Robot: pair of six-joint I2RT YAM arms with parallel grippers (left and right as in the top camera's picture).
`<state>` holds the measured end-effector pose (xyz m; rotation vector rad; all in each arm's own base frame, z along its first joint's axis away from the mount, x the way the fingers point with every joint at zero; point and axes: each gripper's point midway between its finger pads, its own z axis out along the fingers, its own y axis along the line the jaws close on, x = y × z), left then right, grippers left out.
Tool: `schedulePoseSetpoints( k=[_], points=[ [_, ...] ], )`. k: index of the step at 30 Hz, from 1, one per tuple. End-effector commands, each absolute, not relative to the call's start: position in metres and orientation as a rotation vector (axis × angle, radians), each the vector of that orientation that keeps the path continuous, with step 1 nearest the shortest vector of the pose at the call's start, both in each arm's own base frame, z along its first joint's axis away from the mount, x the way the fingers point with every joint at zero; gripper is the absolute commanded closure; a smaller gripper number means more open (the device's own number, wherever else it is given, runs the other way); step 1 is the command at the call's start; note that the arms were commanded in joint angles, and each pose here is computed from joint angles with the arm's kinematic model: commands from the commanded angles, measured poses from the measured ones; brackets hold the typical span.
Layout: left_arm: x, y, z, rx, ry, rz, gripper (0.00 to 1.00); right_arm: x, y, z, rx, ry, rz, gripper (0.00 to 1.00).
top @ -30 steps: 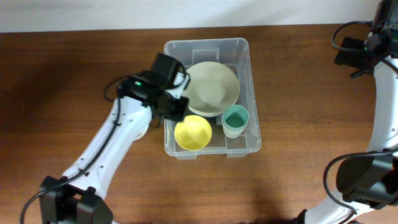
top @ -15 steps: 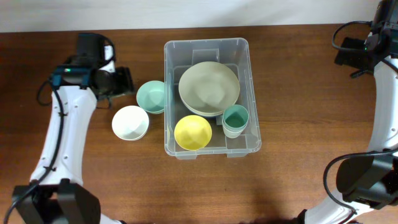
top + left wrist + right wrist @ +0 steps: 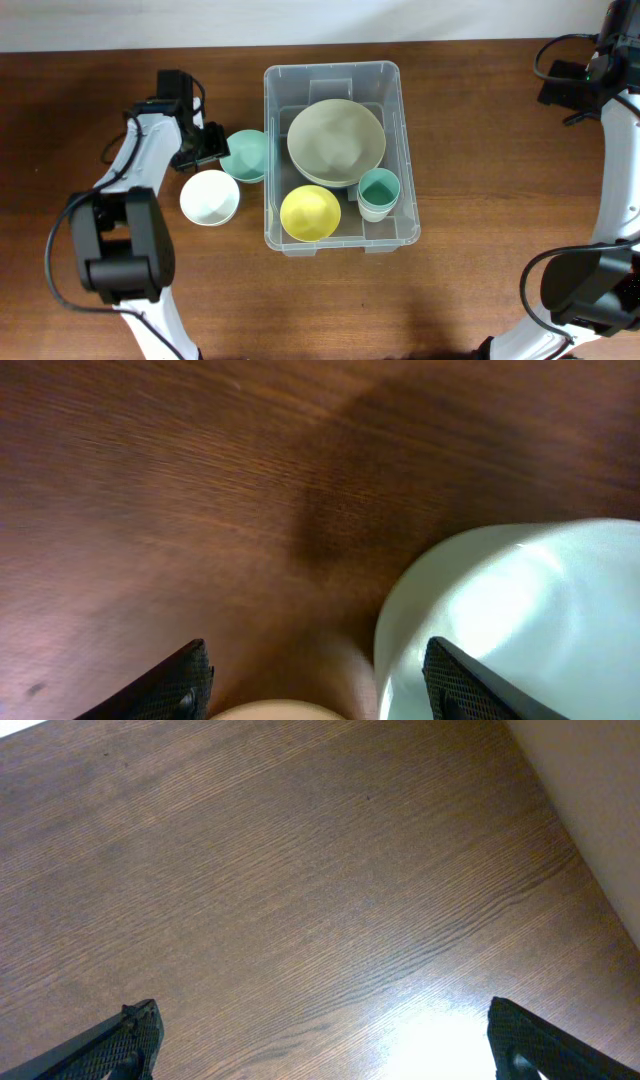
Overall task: Pack container
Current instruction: 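Move the left gripper to the mint green bowl and grasp it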
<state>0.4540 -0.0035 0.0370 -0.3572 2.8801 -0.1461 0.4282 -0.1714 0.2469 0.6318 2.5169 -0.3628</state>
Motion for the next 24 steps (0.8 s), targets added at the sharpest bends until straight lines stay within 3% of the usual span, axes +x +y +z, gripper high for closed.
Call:
schedulePoseSetpoints(
  k=[1, 3, 9, 14, 24],
  points=[
    [0.458, -0.014, 0.017, -0.295, 2.908, -0.226, 0.32, 0.428, -0.172, 0.246, 0.642, 2.516, -0.358, 0.01],
    [0.458, -0.014, 0.011, -0.283, 2.913, -0.23, 0.38, 0.428, -0.172, 0.246, 0.642, 2.516, -0.358, 0.01],
    [0.465, -0.011, 0.018, -0.247, 2.891, -0.219, 0.89, 0.428, -0.172, 0.246, 0.642, 2.516, -0.358, 0.01],
    [0.475, -0.004, 0.031, -0.248, 2.854, -0.214, 0.99, 0.428, -0.172, 0.246, 0.642, 2.516, -0.358, 0.01],
    [0.49, -0.006, 0.121, -0.18, 2.731, -0.205, 0.99, 0.428, -0.172, 0.246, 0.642, 2.516, -0.358, 0.01]
  ],
)
